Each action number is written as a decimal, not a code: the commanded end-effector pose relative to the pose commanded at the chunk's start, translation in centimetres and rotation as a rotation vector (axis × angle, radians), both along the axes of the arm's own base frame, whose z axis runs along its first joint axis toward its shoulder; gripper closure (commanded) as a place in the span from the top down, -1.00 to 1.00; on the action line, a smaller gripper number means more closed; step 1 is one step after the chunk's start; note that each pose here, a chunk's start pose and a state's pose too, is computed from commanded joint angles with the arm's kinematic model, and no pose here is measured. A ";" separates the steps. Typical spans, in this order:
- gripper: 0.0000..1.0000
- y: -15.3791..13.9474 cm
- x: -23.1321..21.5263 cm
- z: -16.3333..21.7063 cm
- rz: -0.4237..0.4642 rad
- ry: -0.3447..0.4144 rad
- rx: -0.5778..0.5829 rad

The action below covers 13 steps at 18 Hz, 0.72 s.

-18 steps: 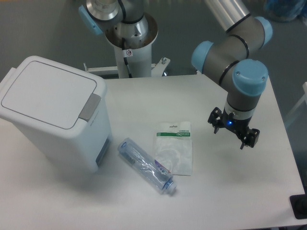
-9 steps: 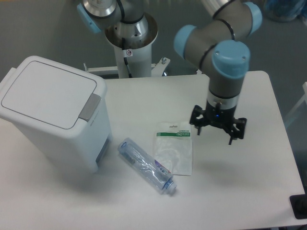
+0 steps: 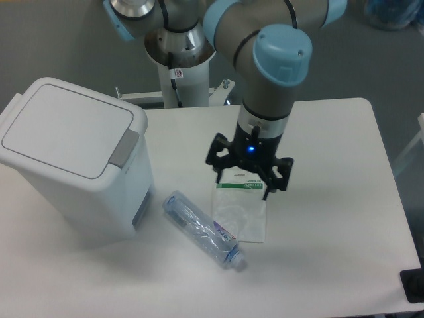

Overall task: Open the trash can
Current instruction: 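Move the gripper over toward the grey button on the trash can lid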

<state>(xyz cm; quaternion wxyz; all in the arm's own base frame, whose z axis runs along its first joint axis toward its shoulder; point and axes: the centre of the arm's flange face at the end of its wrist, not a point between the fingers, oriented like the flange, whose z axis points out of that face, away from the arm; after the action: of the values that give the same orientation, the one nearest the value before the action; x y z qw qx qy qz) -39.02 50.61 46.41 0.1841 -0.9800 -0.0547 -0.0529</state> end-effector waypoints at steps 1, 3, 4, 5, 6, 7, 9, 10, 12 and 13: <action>1.00 0.2 0.2 0.6 0.021 -0.005 0.009; 1.00 1.1 0.9 2.2 0.046 -0.009 0.031; 1.00 1.3 1.1 2.5 0.075 -0.021 0.033; 1.00 1.8 1.7 3.0 0.094 -0.032 0.041; 1.00 1.9 2.2 3.4 0.113 -0.043 0.045; 1.00 2.0 2.9 3.9 0.133 -0.051 0.049; 1.00 1.8 4.7 5.5 0.213 -0.090 0.071; 1.00 1.5 5.3 6.4 0.298 -0.118 0.077; 1.00 1.2 5.8 7.4 0.332 -0.125 0.088; 1.00 1.0 6.2 7.9 0.330 -0.119 0.093</action>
<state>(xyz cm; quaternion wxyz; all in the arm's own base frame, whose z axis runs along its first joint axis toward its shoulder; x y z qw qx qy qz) -32.86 51.57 54.30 0.2317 -0.9433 -0.2231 -0.0824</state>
